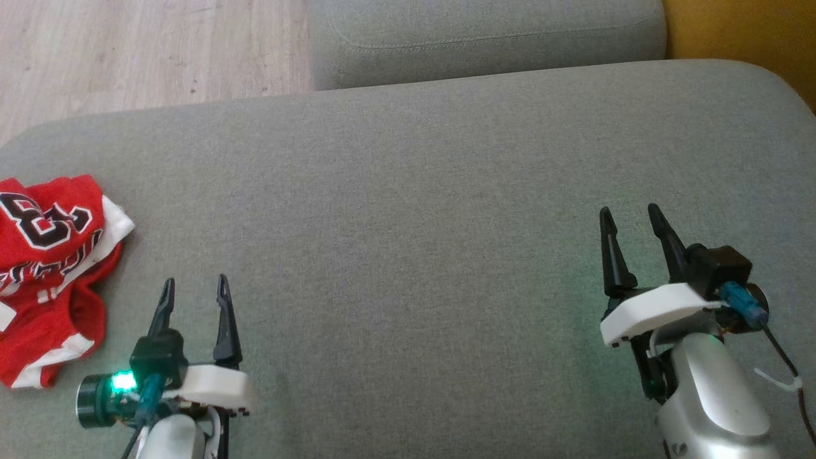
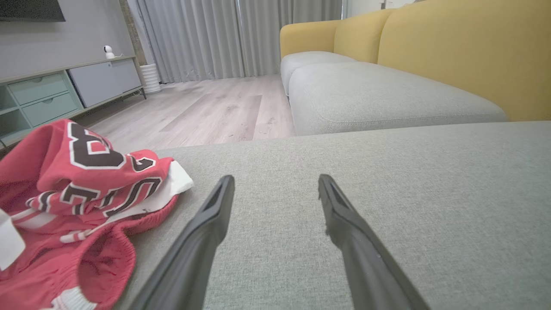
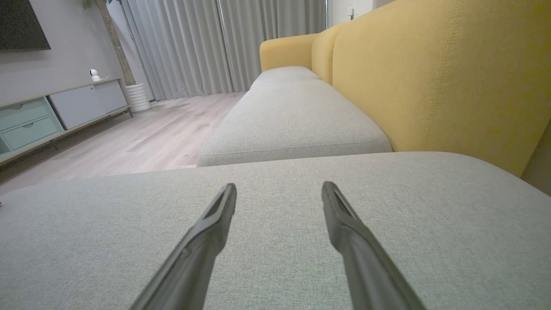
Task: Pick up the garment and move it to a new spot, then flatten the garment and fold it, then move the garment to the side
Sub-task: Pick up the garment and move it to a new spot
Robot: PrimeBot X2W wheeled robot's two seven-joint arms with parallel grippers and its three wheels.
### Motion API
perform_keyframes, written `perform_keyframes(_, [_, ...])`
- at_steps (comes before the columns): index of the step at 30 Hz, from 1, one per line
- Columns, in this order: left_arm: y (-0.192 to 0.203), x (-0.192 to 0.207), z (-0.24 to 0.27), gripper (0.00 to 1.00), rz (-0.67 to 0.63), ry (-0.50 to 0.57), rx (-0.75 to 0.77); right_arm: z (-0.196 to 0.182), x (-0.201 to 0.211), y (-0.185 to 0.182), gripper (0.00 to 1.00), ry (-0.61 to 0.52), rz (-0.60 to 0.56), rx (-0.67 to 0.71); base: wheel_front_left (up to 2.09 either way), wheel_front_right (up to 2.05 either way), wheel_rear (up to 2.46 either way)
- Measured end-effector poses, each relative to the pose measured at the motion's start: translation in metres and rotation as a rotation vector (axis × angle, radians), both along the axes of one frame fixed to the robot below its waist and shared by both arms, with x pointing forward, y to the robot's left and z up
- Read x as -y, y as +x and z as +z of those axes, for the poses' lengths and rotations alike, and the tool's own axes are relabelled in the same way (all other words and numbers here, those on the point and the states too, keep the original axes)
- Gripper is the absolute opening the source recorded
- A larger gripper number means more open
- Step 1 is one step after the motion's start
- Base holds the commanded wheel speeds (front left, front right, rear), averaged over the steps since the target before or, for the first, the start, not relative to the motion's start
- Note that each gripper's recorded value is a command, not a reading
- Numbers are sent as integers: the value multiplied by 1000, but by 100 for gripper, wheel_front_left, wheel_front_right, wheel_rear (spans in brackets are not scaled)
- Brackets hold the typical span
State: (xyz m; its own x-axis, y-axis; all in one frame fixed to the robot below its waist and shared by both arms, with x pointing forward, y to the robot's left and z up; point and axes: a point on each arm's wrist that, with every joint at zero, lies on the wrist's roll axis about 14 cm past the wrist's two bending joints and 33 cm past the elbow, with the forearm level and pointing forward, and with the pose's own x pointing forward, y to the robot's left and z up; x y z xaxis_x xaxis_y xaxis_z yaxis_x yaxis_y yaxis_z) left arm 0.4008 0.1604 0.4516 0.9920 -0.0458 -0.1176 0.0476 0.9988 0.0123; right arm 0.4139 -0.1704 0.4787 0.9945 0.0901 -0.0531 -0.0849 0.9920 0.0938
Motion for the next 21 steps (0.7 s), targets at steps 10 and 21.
perform_keyframes(10, [-1, -7, 3, 100, 26, 2, 12, -1, -6, 3, 100, -8, 17, -2, 0, 0, 0])
perform_keyframes(21, [-29, -54, 4, 100, 163, -6, 13, -9, -74, 15, 100, -2, 202, -18, 0, 0, 0])
